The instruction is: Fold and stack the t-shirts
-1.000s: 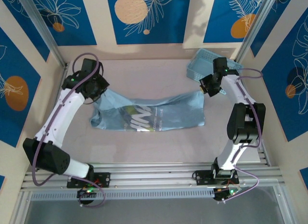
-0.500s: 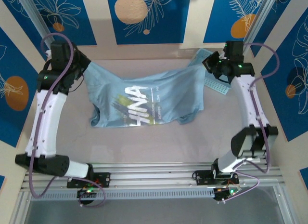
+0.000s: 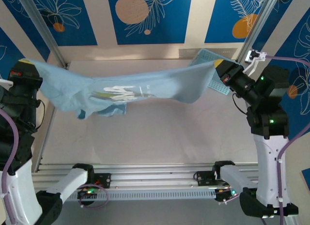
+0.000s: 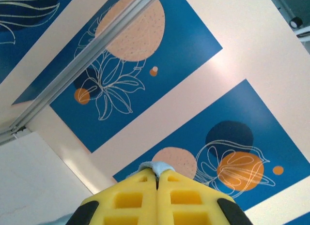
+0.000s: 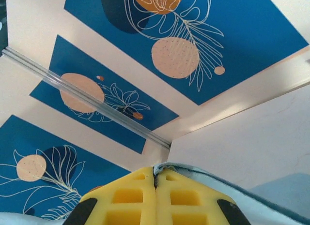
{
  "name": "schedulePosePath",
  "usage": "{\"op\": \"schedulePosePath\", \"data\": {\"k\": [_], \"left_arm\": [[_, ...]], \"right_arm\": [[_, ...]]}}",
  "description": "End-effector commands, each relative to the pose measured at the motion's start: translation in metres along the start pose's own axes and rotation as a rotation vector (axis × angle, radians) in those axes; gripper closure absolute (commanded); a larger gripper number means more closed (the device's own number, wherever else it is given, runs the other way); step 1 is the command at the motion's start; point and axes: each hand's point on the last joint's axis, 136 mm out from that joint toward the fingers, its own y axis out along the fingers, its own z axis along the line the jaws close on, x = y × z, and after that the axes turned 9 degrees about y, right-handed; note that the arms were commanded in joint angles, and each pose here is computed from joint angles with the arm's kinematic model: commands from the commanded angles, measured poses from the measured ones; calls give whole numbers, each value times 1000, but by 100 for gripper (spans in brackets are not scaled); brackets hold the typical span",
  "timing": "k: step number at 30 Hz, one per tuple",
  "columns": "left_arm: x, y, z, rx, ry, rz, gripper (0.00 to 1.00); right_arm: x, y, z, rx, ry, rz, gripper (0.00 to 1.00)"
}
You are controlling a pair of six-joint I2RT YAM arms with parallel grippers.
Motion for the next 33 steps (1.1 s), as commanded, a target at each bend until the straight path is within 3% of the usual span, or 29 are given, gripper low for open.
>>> {"op": "schedulePosePath", "data": {"k": [1,7,11,13,16,21,26,30,33], "left_arm": [[-32,57,4,100,44,69,100],[-115,152,10,184,106,323,100],[-153,214,25,194,55,443,100],[-154,237,24,166,29,456,100],[-125,255,4,74,-12,399,100],[-35,236,-51,-159,-94,191,100],[33,172,-87,-291,-97,27,100],[22,136,-78,-248,-99,104,100],[-12,112,-33,-89,-89,200,100]], "right_arm": [[1,36,-14,-17,45,70,100],[6,126,-46,-84,123,195,100],[11,193,-61,-85,129,271,100],[21,220,-58,-55,116,281,100],[43,245,-41,-1,79,262,100],[94,241,4,109,42,143,100],[137,213,21,173,89,49,100],[128,203,14,144,106,101,100],[94,206,-18,22,107,169,100]]}}
